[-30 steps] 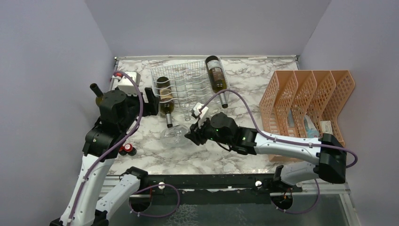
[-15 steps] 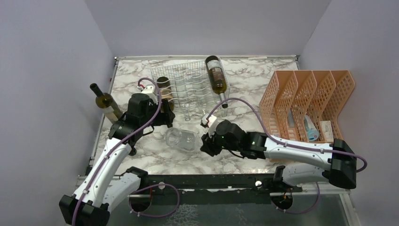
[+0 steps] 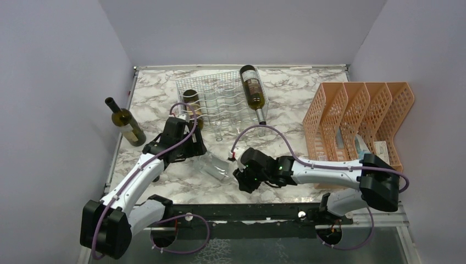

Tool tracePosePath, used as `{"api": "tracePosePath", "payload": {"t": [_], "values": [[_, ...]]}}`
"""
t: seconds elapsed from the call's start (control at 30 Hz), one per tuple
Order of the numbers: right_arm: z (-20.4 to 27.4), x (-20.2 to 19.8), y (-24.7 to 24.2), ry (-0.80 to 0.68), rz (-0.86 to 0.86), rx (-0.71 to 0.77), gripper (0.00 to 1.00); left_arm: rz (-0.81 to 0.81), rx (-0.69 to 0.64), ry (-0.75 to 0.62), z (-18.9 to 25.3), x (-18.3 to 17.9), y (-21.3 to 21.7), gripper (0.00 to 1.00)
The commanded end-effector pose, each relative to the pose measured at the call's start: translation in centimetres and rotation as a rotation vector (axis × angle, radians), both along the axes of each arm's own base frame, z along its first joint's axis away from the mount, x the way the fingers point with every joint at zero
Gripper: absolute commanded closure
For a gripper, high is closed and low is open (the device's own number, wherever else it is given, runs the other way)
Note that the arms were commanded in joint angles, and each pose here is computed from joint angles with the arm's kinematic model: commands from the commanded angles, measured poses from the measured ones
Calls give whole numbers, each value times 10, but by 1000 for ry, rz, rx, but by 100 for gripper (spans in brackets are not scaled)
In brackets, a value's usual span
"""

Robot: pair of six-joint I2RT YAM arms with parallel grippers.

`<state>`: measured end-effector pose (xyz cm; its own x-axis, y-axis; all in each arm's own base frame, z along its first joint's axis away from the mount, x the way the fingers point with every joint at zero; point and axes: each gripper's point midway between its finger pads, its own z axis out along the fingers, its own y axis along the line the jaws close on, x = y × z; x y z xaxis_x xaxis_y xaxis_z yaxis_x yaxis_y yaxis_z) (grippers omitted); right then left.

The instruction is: Put the wine bottle on the wine rack

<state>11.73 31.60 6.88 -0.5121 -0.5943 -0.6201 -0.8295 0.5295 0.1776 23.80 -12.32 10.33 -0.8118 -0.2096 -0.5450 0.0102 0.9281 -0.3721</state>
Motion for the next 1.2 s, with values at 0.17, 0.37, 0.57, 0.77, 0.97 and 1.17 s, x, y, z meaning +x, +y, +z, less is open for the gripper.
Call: {"api": "tracePosePath", "payload": {"t": [0.17, 0.37, 0.57, 0.77, 0.97, 1.17], "values": [[-25, 5, 0, 20, 8, -60, 91, -50, -74, 33, -16, -3, -17, 28], [-33, 9, -1, 12, -18, -86, 70, -76, -97, 58, -21, -7, -22, 36], [-34, 14, 8, -1, -10, -81, 64, -90, -106, 60, -21, -8, -25, 39], [-34, 23, 20, -24, -10, -68, 63, -97, -109, 67, -22, -10, -26, 42], [-32, 30, 29, -43, -15, -54, 62, -95, -108, 68, -23, -10, -25, 47], [-30, 30, 32, -43, -15, -40, 51, -94, -105, 68, -23, -10, -25, 50]]}}
